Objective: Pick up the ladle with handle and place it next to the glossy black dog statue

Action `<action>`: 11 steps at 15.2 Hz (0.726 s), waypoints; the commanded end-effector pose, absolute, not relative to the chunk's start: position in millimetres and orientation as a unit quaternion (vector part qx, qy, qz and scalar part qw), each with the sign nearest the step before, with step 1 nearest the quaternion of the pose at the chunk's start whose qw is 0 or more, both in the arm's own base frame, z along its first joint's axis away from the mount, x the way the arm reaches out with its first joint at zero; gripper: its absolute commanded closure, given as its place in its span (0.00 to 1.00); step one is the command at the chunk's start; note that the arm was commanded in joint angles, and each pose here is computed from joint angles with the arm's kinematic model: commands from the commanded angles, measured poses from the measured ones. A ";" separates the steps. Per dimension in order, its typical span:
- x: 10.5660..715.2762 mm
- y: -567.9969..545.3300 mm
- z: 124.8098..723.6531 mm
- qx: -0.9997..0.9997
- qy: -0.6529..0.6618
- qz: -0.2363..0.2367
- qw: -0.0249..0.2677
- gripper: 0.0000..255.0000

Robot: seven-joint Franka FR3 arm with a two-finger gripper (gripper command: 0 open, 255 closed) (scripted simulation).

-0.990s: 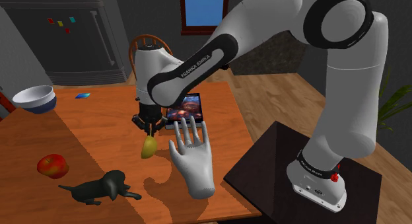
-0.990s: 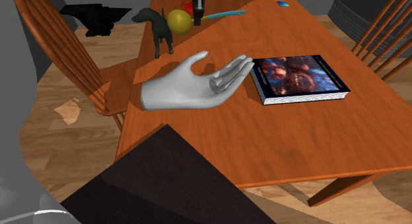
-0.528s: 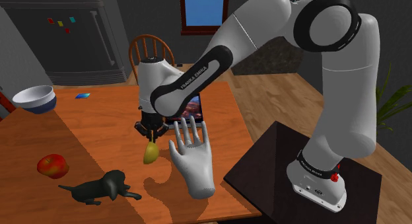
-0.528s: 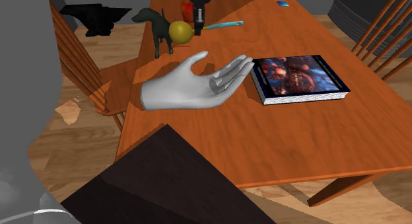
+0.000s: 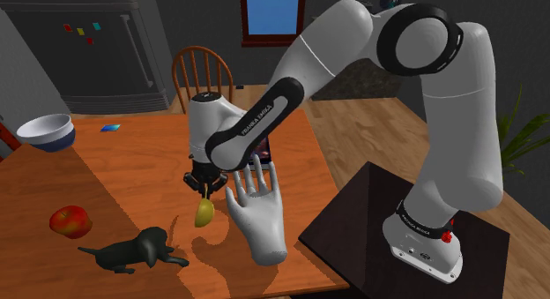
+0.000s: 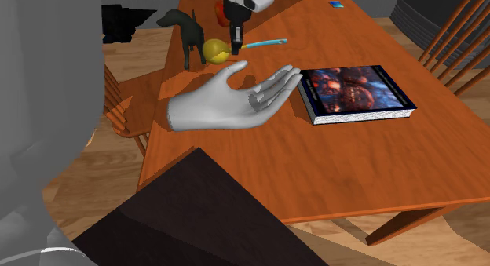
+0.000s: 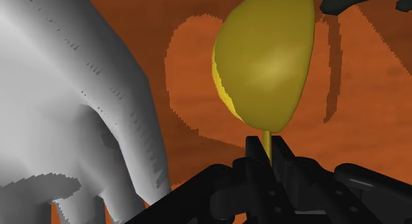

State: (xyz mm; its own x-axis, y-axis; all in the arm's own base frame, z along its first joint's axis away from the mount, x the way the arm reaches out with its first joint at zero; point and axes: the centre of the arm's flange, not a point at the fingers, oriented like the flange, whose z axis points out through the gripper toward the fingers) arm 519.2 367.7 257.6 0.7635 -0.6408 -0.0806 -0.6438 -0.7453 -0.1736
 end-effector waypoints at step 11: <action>519.0 367.1 193.9 -0.934 0.344 0.008 0.096 1.00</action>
